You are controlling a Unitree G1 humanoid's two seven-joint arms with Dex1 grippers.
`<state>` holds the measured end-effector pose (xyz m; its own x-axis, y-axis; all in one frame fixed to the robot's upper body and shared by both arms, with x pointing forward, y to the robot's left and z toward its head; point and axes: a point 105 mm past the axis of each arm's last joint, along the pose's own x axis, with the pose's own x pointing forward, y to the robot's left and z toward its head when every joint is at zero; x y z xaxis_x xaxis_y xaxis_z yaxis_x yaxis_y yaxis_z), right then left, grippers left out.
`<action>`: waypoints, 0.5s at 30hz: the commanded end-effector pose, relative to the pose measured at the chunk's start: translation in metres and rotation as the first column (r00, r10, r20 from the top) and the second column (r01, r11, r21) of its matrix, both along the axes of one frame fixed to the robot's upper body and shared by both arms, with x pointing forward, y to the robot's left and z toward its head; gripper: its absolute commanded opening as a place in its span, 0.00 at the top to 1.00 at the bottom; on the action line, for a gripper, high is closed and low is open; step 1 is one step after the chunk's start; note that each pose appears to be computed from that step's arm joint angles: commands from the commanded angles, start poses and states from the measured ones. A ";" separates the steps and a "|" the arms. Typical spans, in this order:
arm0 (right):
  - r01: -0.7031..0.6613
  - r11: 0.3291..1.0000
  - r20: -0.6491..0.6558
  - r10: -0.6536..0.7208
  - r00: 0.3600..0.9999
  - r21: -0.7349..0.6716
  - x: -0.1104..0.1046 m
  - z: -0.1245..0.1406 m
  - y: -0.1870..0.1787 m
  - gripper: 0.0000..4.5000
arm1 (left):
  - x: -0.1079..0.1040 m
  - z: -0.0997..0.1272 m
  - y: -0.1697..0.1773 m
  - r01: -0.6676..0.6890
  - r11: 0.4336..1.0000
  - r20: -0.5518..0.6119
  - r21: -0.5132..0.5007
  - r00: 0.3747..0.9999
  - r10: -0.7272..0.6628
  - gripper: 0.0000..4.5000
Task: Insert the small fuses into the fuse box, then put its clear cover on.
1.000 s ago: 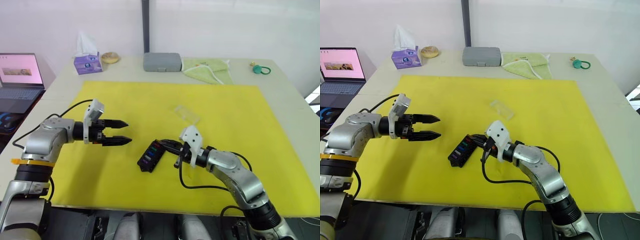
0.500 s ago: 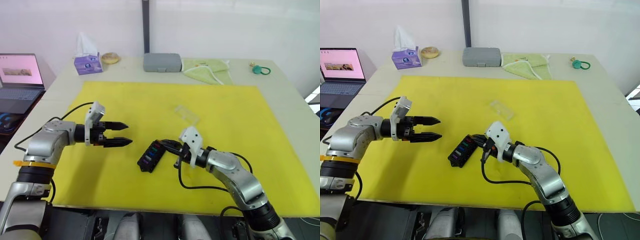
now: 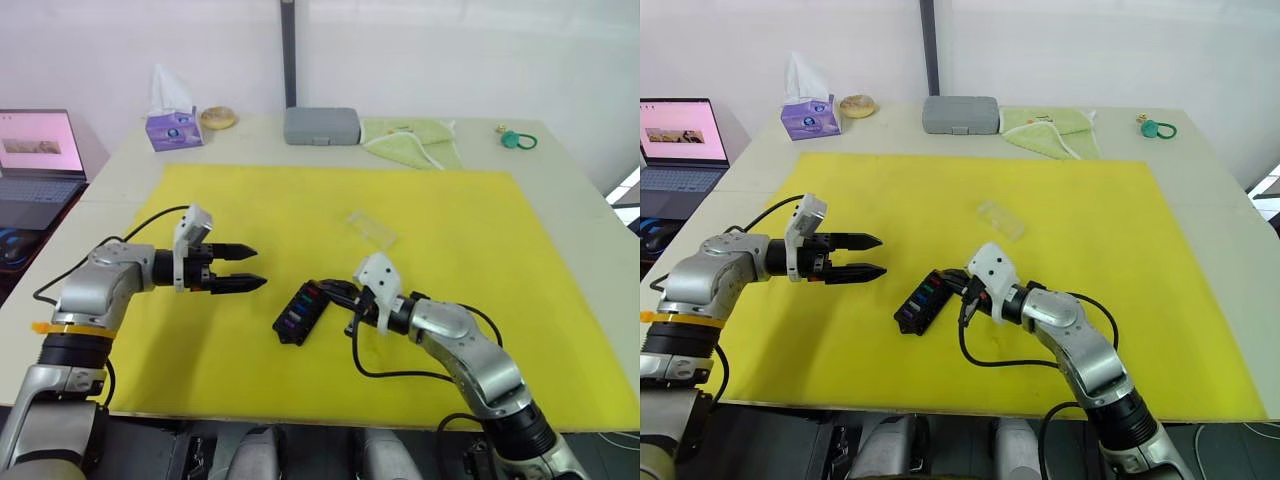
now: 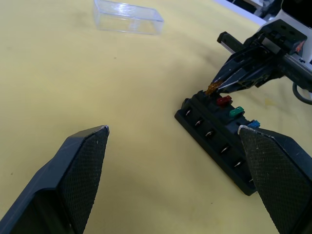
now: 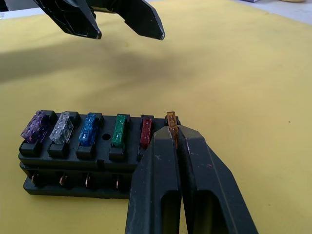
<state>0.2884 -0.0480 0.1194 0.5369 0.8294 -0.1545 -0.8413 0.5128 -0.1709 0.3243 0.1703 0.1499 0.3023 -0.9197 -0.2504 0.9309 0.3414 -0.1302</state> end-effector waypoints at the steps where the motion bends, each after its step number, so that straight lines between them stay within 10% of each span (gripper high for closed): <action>1: -0.022 1.000 -0.023 0.022 0.999 0.005 -0.002 -0.004 0.005 1.00 | 0.001 0.006 0.003 -0.015 1.000 0.039 -0.015 0.999 0.016 0.01; 15: -0.029 0.997 -0.041 0.026 0.999 -0.071 -0.002 -0.018 0.005 1.00 | 0.001 0.003 0.004 -0.039 0.998 0.016 -0.041 0.999 0.040 0.01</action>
<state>0.2906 -0.0447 0.1178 0.5321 0.8280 -0.1770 -0.8426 0.4973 -0.2069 0.3237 0.1713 0.1398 0.3258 -0.9137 -0.2428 0.9146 0.3697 -0.1641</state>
